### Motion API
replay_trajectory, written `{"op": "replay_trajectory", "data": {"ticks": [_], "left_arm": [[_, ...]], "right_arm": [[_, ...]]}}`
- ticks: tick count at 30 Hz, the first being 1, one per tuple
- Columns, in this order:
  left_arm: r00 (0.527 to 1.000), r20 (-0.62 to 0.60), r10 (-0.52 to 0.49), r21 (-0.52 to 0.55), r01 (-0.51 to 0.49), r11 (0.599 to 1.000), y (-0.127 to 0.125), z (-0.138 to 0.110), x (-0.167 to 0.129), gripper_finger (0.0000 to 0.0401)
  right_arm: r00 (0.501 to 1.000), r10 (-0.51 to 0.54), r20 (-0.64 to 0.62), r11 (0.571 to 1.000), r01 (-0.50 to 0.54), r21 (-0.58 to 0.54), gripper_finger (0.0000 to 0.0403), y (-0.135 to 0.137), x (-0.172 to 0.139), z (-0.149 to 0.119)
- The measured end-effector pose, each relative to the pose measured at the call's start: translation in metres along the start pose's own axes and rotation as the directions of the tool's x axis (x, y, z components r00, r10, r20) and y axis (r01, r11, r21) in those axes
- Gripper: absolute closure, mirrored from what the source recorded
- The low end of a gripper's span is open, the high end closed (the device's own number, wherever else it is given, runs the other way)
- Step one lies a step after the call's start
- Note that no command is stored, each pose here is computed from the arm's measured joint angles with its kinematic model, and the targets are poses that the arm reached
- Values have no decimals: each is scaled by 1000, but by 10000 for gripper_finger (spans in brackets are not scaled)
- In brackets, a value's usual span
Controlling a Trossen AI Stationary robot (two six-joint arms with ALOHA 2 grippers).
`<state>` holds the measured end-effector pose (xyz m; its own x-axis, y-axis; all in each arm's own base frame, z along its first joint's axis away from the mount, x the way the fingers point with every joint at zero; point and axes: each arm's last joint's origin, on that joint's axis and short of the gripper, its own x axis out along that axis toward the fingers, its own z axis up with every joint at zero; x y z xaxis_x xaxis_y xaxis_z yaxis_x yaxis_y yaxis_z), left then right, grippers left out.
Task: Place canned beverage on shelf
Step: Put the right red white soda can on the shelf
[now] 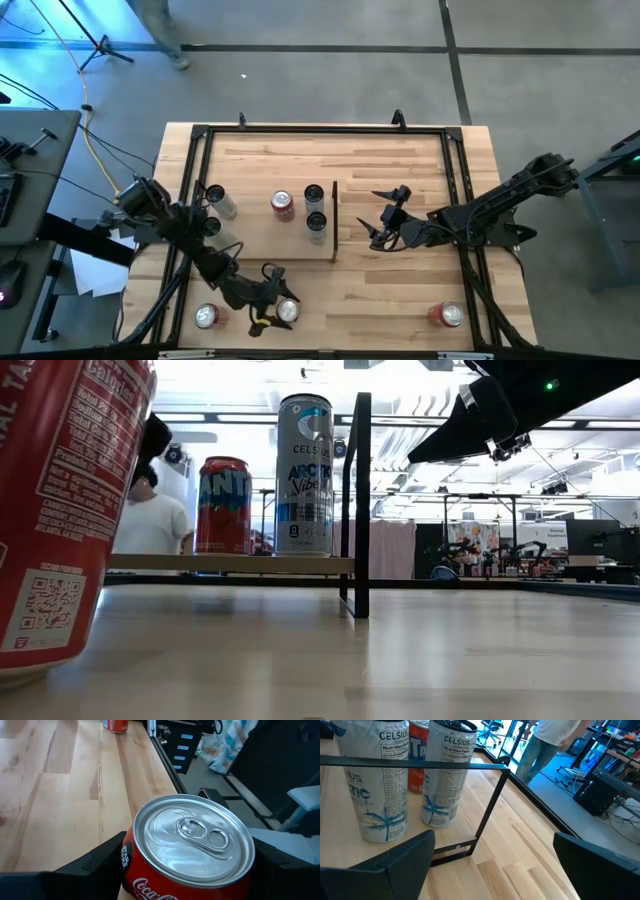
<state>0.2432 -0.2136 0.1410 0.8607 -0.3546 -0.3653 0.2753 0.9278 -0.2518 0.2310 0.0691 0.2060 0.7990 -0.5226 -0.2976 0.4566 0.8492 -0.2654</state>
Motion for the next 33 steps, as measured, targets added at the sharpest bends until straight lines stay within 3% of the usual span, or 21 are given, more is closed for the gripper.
{"op": "replay_trajectory", "data": {"ticks": [16, 26, 33], "left_arm": [[983, 65, 173, 2, -173, 985, -14, -9, -9, 73], [934, 170, 314, 13, -321, 947, -31, -15, -22, 70], [865, 291, 408, -187, -367, 911, -43, 6, -40, 70]], "right_arm": [[1000, 1, 0, 1000, -1, -1, 9, 0, 0, 0], [1000, 0, 0, 1000, 0, 0, 9, 0, 0, 0], [1000, 0, 0, 1000, 0, 0, 9, 0, 0, 0]]}}
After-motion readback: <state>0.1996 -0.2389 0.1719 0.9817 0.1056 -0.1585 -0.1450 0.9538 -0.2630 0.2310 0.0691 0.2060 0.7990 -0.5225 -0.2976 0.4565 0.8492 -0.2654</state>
